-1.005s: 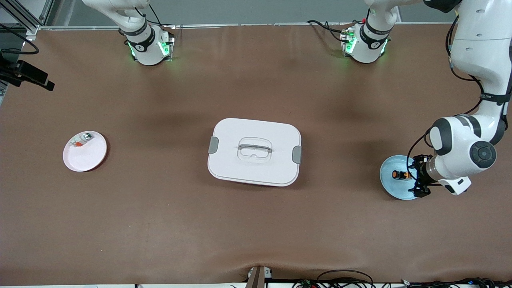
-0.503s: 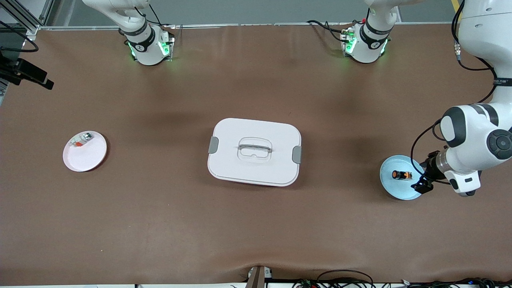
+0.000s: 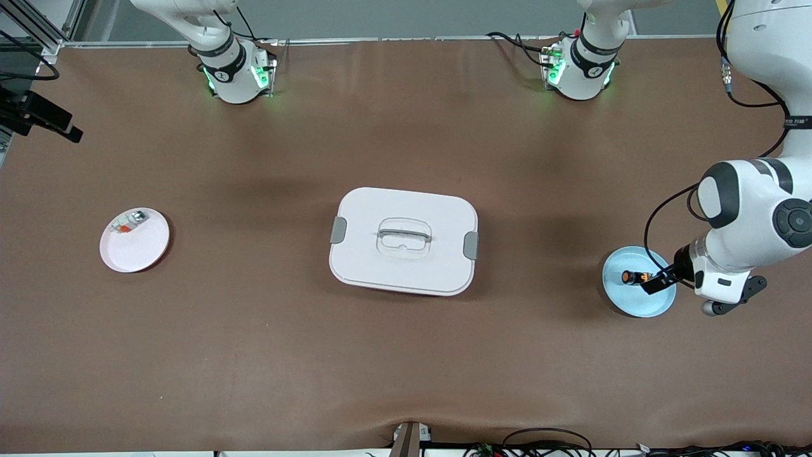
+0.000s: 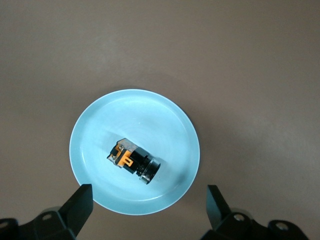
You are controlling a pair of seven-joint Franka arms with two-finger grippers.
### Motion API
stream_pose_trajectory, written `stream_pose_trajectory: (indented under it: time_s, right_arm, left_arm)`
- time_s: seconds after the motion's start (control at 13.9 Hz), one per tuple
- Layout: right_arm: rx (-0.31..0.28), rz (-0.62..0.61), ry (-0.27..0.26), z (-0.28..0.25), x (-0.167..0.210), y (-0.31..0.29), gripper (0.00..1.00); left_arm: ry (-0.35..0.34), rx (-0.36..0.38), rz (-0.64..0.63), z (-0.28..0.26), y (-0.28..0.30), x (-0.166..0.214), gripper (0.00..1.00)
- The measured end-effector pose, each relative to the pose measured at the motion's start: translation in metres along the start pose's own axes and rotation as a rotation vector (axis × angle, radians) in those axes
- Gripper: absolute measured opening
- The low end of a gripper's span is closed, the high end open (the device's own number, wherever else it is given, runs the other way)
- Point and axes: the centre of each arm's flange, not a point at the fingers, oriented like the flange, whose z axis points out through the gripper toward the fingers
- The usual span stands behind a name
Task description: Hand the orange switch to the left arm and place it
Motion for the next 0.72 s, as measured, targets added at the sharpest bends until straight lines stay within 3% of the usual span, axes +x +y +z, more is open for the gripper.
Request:
stream_pose_trajectory:
  time_s: [0.29,0.72]
  right_arm:
    - [-0.06,-0.049,0.03,-0.002,0.001,-0.007,1.0]
    - [-0.063,-0.083,0.039,-0.004,0.001,-0.008,1.0]
  left_arm:
    - [0.027,-0.01,0.158,-0.02,0.008,-0.002,1.0]
    - [0.105,-0.023,0.214,-0.082,0.009,-0.005,1.0]
